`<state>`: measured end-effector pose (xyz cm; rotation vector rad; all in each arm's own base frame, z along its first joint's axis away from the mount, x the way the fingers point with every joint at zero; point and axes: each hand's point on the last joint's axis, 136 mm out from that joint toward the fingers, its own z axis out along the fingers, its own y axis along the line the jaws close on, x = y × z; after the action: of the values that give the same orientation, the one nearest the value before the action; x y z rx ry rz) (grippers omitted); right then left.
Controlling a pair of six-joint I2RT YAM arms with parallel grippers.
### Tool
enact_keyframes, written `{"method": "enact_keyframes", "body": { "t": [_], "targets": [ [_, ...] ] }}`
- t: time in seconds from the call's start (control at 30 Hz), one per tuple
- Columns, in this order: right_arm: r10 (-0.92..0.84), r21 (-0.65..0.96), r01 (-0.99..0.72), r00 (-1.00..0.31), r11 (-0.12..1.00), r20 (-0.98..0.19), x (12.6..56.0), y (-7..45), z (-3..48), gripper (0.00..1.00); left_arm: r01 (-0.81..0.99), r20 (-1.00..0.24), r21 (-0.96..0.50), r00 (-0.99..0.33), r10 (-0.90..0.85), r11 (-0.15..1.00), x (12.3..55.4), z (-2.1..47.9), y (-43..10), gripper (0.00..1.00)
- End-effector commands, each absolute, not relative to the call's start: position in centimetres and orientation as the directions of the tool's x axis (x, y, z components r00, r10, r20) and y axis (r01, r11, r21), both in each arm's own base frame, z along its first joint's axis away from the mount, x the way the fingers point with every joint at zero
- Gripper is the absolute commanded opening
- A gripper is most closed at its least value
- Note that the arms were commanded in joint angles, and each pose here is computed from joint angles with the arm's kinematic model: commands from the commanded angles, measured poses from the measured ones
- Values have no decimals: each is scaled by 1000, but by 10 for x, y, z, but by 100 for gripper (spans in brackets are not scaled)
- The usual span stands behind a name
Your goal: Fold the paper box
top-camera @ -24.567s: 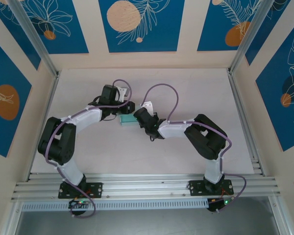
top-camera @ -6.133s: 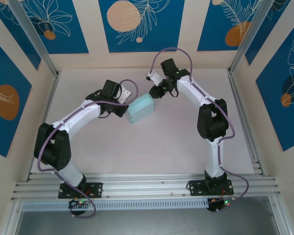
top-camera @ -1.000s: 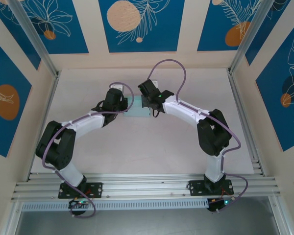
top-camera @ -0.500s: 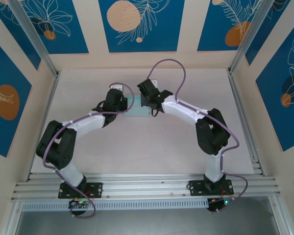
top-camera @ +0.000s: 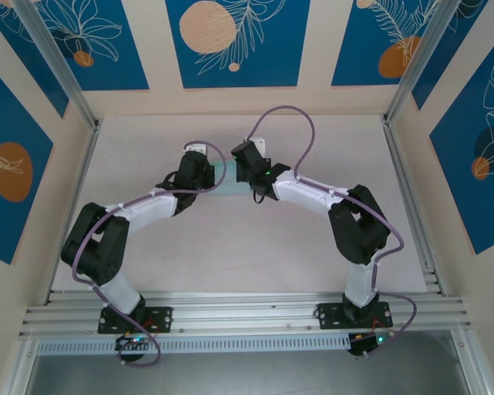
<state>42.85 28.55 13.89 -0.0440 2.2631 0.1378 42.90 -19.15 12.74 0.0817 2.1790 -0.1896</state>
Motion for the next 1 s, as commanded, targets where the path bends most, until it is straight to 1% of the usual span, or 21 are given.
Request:
{"method": "enact_keyframes", "body": {
  "t": [0.0,0.07,0.27,0.57,0.77,0.87,0.97],
  "targets": [
    [-137,145,-275,-789,950,-599,364,335,72,0,327,-604,-169,-780,164,930,360,47,-239,0],
    [-141,133,-272,-786,953,-602,364,330,77,0,323,-608,-157,-776,167,933,361,48,-237,0],
    [-171,137,-335,-743,932,-647,378,342,120,0,329,-608,-154,-775,173,932,361,48,-237,0],
    [-73,279,-335,-746,900,-662,388,372,145,0,320,-605,-148,-778,171,936,359,34,-235,0],
    [-31,365,-365,-742,857,-670,388,382,174,0,313,-594,-137,-785,175,940,357,25,-232,0],
    [-55,342,-373,-741,863,-670,387,378,179,0,312,-599,-128,-781,177,942,357,27,-230,0],
    [-78,254,-322,-745,912,-662,390,358,167,1,306,-606,-123,-777,173,944,357,31,-228,0]
  ]
}}
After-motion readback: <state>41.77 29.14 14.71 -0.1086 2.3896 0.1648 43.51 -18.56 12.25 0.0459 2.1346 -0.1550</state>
